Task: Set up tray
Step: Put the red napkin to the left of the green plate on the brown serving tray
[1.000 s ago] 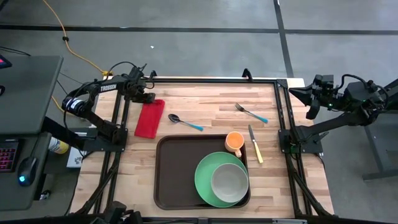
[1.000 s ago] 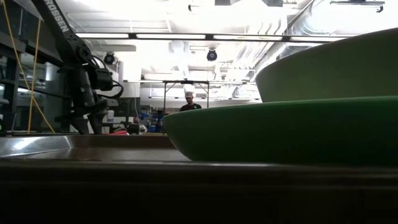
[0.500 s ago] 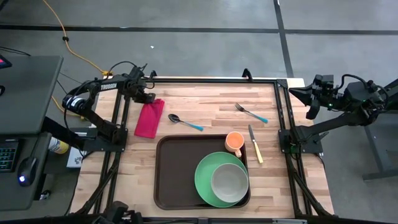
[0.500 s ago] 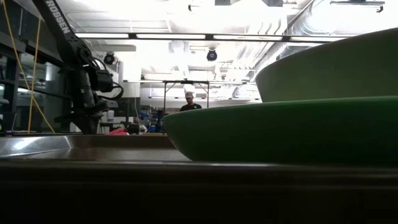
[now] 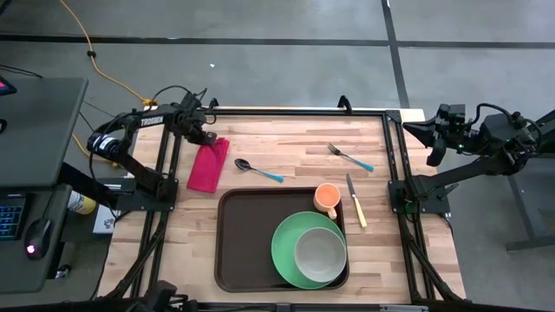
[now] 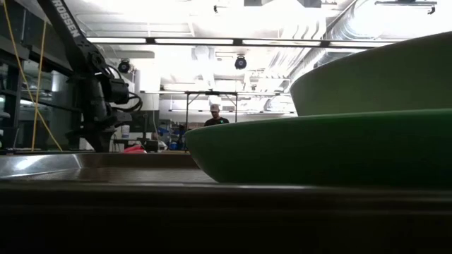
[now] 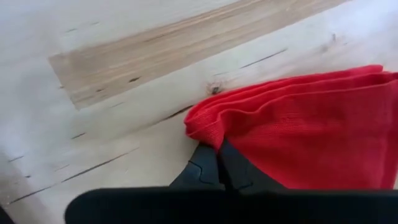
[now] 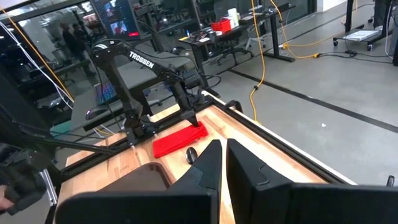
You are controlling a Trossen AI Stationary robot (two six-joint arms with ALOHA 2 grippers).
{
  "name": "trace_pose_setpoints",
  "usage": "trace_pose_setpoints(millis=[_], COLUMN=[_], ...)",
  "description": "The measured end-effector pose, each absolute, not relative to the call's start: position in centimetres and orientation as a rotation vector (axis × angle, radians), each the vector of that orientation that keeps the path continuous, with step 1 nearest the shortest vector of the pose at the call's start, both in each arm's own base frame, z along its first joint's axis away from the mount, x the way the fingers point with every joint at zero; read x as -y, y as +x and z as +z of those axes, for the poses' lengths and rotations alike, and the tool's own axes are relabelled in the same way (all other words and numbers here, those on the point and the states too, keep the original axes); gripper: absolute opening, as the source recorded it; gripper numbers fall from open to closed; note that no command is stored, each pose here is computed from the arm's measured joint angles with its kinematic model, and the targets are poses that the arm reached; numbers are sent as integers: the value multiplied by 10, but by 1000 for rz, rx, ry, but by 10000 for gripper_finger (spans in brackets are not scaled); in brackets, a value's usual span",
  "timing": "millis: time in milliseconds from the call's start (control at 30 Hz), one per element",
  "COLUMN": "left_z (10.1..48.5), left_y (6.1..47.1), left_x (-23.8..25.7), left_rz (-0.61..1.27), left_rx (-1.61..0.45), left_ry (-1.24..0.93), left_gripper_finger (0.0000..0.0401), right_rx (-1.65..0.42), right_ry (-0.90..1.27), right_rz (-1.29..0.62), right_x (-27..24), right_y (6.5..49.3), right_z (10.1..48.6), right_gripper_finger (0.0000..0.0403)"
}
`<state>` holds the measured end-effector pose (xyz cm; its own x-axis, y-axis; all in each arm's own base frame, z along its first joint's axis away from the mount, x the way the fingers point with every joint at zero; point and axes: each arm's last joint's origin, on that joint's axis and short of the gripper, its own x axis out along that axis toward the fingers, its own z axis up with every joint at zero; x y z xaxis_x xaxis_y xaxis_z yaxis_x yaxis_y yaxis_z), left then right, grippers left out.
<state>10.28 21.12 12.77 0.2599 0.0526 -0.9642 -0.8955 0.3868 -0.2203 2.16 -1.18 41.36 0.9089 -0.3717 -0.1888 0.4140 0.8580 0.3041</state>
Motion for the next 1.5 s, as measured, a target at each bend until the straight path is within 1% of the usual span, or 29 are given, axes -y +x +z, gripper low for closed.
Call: trace_pose_setpoints(millis=[100,167,533,800,1100,1300,1500], left_z=[134,136,163,207,256,280,297], left_y=[102,102,101,97,84,74,63], left_x=[-209,-205,-199,-185,-153,-127,-102], left_rz=[790,756,705,653,650,612,606], left_rx=[-1090,-1086,-975,-743,-490,-361,-236], left_ry=[-941,-968,-879,-739,-626,-522,-479], left_gripper_finger=[12,12,12,12,12,12,12], right_rx=[-125,-125,-127,-128,-131,-132,-132], right_ry=[346,346,339,332,320,312,311], right_rz=[-415,-415,-414,-414,-413,-414,-415], right_x=[12,12,12,12,12,12,12], right_y=[22,22,22,22,22,22,22], right_z=[414,414,414,414,414,414,414], right_gripper_finger=[0,0,0,0,0,0,0])
